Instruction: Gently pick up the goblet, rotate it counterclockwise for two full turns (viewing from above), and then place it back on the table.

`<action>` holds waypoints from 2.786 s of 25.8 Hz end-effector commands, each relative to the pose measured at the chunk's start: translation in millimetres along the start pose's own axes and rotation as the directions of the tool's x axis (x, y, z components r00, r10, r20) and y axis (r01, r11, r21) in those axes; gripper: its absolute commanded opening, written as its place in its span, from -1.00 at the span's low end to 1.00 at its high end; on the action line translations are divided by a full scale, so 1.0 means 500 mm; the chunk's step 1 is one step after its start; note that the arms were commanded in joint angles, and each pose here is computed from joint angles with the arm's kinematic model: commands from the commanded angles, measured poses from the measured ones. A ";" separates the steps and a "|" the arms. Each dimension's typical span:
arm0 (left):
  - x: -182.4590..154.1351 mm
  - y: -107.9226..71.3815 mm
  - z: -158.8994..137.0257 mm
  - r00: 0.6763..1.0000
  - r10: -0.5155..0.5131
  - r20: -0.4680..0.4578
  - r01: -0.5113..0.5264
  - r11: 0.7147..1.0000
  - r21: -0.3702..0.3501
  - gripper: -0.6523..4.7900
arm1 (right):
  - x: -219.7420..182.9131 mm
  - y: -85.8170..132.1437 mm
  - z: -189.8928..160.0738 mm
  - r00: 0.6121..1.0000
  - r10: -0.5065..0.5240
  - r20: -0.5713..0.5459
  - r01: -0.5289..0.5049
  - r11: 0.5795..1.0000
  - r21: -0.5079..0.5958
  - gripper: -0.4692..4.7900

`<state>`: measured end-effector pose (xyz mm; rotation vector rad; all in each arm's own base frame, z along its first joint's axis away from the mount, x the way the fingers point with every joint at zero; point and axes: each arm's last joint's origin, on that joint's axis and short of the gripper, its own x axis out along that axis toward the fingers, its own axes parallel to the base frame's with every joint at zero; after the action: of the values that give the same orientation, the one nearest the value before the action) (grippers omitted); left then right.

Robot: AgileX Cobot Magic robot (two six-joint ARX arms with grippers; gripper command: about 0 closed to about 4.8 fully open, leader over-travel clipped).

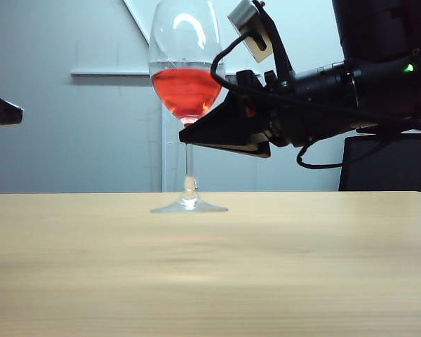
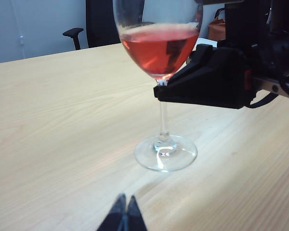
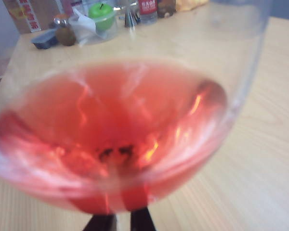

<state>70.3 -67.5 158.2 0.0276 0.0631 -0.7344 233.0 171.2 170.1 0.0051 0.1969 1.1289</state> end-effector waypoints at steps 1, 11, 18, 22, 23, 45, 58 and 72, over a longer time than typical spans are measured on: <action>0.000 0.000 0.004 1.000 -0.002 0.011 0.002 1.000 0.000 -0.78 | -0.008 -0.002 0.019 1.000 0.002 0.025 -0.001 1.000 -0.016 -0.84; 0.000 0.000 0.004 1.000 -0.002 0.011 0.002 1.000 0.000 -0.78 | -0.052 -0.017 0.036 0.991 -0.117 -0.069 0.117 0.993 0.009 -0.84; 0.000 0.000 0.004 1.000 -0.002 0.011 0.002 1.000 0.000 -0.78 | -0.061 -0.020 0.033 0.964 -0.235 -0.125 0.240 0.971 0.024 -0.84; 0.000 0.000 0.004 1.000 -0.002 0.011 0.002 1.000 0.000 -0.78 | -0.062 -0.023 0.033 0.948 -0.290 -0.127 0.296 0.955 0.023 -0.84; 0.000 0.000 0.004 1.000 -0.002 0.011 0.002 1.000 0.000 -0.78 | -0.062 -0.024 0.034 0.944 -0.306 -0.127 0.311 0.950 0.021 -0.84; 0.000 0.000 0.004 1.000 -0.002 0.011 0.002 1.000 0.000 -0.78 | -0.071 -0.041 0.050 0.807 -0.588 -0.051 0.578 0.770 0.271 -0.84; 0.000 0.000 0.004 1.000 -0.002 0.011 0.002 1.000 0.000 -0.78 | -0.072 -0.043 0.079 0.785 -0.611 0.102 0.539 0.755 0.373 -0.84; 0.000 0.000 0.004 1.000 -0.002 0.011 0.002 1.000 0.000 -0.78 | -0.070 -0.030 0.112 0.860 -0.427 0.278 0.319 0.877 0.358 -0.84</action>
<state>70.3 -67.5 158.2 0.0273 0.0632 -0.7344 242.2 136.9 215.0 0.4044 0.1390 0.6036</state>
